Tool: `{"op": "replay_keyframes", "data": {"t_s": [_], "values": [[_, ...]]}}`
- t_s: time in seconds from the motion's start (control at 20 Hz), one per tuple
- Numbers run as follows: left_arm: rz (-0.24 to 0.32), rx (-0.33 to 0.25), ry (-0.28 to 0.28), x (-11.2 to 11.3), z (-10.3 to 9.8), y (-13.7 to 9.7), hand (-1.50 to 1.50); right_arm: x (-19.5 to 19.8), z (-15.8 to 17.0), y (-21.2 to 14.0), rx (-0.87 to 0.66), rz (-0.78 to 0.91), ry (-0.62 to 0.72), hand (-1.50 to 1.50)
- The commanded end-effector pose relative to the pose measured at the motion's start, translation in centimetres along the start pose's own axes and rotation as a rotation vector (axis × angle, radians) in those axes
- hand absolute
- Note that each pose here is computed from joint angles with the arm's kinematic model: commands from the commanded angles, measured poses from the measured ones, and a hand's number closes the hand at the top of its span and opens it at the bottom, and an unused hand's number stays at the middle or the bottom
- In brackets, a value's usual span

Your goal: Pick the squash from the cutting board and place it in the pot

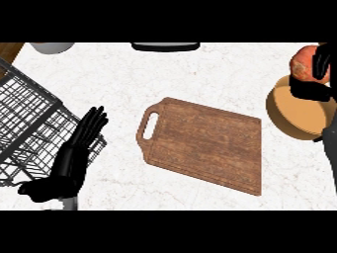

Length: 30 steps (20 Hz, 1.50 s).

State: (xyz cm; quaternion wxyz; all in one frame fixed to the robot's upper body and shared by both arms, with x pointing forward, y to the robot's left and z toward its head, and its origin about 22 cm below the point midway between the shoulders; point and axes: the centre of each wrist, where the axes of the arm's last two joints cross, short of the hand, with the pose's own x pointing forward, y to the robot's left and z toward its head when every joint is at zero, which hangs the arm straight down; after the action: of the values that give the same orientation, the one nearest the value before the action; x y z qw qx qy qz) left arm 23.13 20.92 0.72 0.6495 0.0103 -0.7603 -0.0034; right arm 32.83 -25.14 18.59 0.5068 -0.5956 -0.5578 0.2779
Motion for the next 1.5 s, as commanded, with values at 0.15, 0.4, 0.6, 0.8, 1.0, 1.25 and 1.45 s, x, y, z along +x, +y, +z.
{"op": "replay_keyframes", "data": {"t_s": [0.15, 0.4, 0.6, 0.8, 1.0, 1.25, 1.45], "values": [[-0.033, 0.074, 0.017, -0.4, -0.7, 2.5, 0.00, -5.5, -3.5, 1.7, 0.104, -0.027, 0.023, 1.50], [-0.022, 0.057, 0.033, 0.3, -1.5, 2.0, 0.00, -9.3, -4.7, 5.4, 0.210, -0.003, 0.044, 1.50], [-0.027, 0.074, 0.018, -0.4, -2.3, 0.6, 0.00, -9.6, -5.2, 6.9, 0.296, 0.014, 0.125, 1.50], [-0.021, 0.049, 0.016, 0.9, -1.4, 0.4, 0.00, -15.1, -3.9, 9.8, 0.367, 0.030, 0.318, -1.50], [-0.028, 0.063, 0.024, -1.7, -0.8, 1.4, 0.00, -14.6, -3.4, 11.3, 0.475, -0.115, 0.210, -1.50], [-0.032, 0.085, 0.019, 0.4, -1.2, 1.3, 0.00, -14.9, -5.0, 8.9, 0.213, -0.460, 0.183, -1.50], [-0.031, 0.088, 0.031, -0.9, -0.7, 2.0, 0.00, -15.3, -5.0, 8.5, 0.046, -0.743, 0.195, -1.50]]}}
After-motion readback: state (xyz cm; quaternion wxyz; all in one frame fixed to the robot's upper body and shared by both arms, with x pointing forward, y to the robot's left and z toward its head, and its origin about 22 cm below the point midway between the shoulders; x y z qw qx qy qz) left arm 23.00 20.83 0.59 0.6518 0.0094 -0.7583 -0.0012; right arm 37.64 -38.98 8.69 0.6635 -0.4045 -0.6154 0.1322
